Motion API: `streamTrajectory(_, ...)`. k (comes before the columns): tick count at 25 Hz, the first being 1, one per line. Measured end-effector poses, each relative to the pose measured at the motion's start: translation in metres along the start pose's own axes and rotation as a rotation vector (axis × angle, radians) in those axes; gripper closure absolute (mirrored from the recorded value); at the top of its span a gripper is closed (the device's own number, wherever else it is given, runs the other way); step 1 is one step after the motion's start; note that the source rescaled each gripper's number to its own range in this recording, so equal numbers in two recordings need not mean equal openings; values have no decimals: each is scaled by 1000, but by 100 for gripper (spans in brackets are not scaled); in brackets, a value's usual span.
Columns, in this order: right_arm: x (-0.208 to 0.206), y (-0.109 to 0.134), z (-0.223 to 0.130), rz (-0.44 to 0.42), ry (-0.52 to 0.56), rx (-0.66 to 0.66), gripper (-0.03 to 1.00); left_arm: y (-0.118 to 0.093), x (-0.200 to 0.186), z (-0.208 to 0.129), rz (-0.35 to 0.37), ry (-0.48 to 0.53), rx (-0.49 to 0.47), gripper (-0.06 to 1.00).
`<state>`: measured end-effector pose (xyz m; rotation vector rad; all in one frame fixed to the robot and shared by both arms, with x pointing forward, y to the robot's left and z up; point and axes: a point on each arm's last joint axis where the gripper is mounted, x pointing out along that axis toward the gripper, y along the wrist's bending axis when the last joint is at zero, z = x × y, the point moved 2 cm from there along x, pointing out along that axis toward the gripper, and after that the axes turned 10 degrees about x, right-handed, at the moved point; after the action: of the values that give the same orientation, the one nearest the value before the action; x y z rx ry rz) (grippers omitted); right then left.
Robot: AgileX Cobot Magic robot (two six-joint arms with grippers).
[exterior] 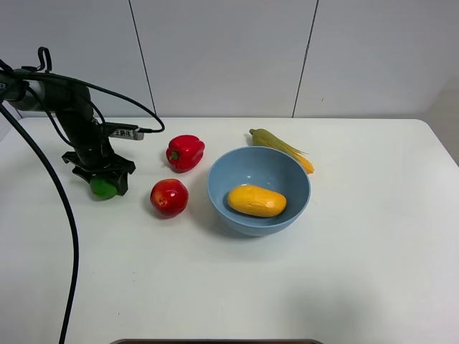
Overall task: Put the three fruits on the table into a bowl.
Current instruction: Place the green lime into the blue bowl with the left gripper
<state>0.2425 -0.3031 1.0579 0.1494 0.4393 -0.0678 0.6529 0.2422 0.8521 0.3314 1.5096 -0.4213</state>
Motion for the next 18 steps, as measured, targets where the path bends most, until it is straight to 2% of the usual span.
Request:
streamTrajectory(11,0,0,0,0,0,0,46,-5,-67,-1,45,-94,-20,94)
streamTrajectory(14,0,0,0,0,0,0,46,-17,-90,-1,61,-130,-1,94)
streamTrajectory(18,0,0,0,0,0,0,46,-46,-120,3,73,-199,52,94)
